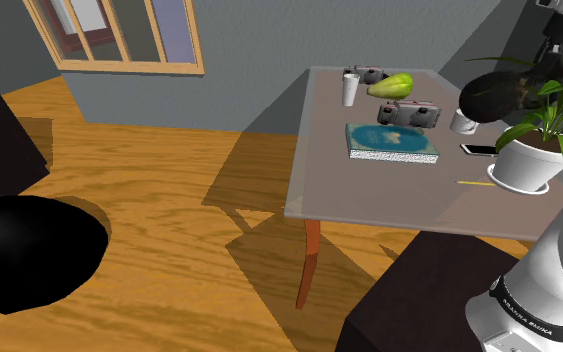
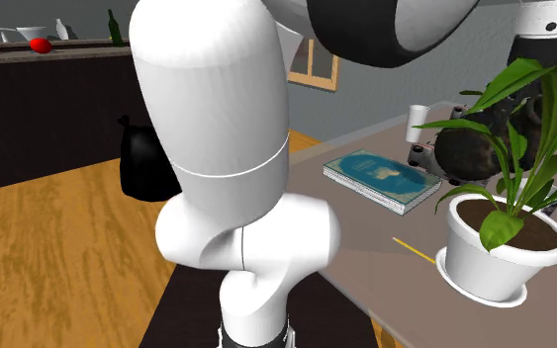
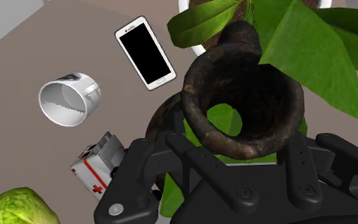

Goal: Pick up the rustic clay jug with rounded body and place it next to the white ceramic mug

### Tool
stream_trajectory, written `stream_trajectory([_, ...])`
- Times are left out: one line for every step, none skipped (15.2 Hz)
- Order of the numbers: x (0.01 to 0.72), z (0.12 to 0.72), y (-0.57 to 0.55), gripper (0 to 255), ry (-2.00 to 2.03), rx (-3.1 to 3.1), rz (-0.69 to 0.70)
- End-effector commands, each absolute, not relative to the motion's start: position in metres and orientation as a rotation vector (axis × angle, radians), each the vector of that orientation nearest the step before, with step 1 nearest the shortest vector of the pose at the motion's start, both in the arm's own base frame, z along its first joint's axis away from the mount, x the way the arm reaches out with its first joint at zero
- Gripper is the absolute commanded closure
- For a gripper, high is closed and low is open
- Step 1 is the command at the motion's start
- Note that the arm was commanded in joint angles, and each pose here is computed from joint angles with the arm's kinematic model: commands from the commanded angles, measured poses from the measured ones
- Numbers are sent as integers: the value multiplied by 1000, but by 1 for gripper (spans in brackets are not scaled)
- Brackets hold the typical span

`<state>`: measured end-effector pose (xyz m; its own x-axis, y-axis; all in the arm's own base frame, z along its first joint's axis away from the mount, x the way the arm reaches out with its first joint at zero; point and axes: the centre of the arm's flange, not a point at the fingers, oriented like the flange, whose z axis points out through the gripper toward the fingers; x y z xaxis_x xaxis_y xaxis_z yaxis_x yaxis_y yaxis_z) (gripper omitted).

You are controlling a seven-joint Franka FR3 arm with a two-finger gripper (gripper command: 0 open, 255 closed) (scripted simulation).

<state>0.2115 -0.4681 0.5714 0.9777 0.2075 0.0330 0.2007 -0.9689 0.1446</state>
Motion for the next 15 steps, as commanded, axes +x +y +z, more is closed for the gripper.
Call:
stream_trajectory([199,575,-494,255,311,2978,74])
stream_trajectory([194,575,-507,255,311,2979,74])
stream_trajectory([189,575,-519,255,311,2979,74])
stream_trajectory([184,575,-531,255,311,2979,74])
stream_trajectory([180,576,-543,255,311,2978,74])
stream_trajectory([175,576,-556,255,311,2979,74])
stream_trajectory([170,576,-568,255,311,2979,74])
stream_trajectory([165,576,-580,255,311,2979,74])
stream_trajectory([160,576,-592,255,311,2979,74])
stream_trajectory([155,576,-605,255,311,2979,74])
stream_trajectory([150,576,-617,255,311,2979,74])
stream_trajectory([145,576,-629,255,311,2979,74])
stream_trajectory([141,576,-641,255,311,2979,74])
stream_trajectory([132,576,-663,255,311,2979,74])
stream_trajectory([132,571,-663,255,311,2979,74])
